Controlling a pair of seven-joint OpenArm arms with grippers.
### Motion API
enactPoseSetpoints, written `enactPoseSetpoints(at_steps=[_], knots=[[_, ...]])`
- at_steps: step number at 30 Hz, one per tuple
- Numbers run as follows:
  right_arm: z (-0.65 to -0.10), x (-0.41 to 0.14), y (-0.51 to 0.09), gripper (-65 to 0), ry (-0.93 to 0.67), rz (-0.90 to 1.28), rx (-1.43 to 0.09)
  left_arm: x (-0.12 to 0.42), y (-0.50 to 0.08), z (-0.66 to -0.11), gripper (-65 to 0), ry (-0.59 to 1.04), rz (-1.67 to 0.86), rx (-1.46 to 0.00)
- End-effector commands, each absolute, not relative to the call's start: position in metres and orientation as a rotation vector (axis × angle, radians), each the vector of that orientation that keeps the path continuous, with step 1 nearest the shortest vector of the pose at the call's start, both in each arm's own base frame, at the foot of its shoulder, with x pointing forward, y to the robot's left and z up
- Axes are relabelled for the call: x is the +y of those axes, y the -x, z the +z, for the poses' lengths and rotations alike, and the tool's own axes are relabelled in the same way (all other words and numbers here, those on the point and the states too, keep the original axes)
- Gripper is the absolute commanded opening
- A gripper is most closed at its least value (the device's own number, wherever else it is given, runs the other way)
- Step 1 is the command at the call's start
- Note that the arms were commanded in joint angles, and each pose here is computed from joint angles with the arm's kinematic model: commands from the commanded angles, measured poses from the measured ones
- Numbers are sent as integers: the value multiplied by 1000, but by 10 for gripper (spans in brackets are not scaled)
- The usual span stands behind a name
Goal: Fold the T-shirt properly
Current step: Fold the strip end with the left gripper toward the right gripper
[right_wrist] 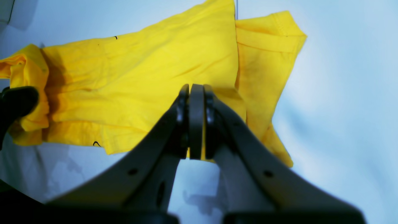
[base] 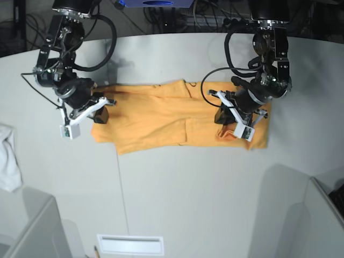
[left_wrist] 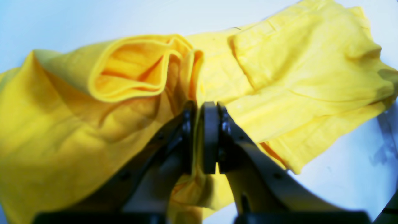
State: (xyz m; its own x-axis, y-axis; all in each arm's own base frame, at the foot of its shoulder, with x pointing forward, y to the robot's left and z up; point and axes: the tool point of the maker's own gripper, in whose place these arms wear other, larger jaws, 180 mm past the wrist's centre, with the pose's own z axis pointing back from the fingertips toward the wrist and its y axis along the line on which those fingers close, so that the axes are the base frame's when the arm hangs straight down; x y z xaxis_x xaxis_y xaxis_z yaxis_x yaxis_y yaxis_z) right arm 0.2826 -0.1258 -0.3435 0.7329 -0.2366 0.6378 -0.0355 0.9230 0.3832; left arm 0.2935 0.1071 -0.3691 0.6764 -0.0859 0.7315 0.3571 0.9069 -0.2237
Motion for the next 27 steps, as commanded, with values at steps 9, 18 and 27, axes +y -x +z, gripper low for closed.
enactPoseSetpoints(at_steps=[9,18,27], knots=[[-330,-127,-291,-650,-396,-108,-797,79,-304,-352,-650,431,-298,-850],[-330,-127,-291,-650,-396,-108,-797,79,-304,-360,-650,434,-290,-827],[-331,-127,-291,-650,-396,-108,-796,79,-303,-364,-650,445,-280,-814]])
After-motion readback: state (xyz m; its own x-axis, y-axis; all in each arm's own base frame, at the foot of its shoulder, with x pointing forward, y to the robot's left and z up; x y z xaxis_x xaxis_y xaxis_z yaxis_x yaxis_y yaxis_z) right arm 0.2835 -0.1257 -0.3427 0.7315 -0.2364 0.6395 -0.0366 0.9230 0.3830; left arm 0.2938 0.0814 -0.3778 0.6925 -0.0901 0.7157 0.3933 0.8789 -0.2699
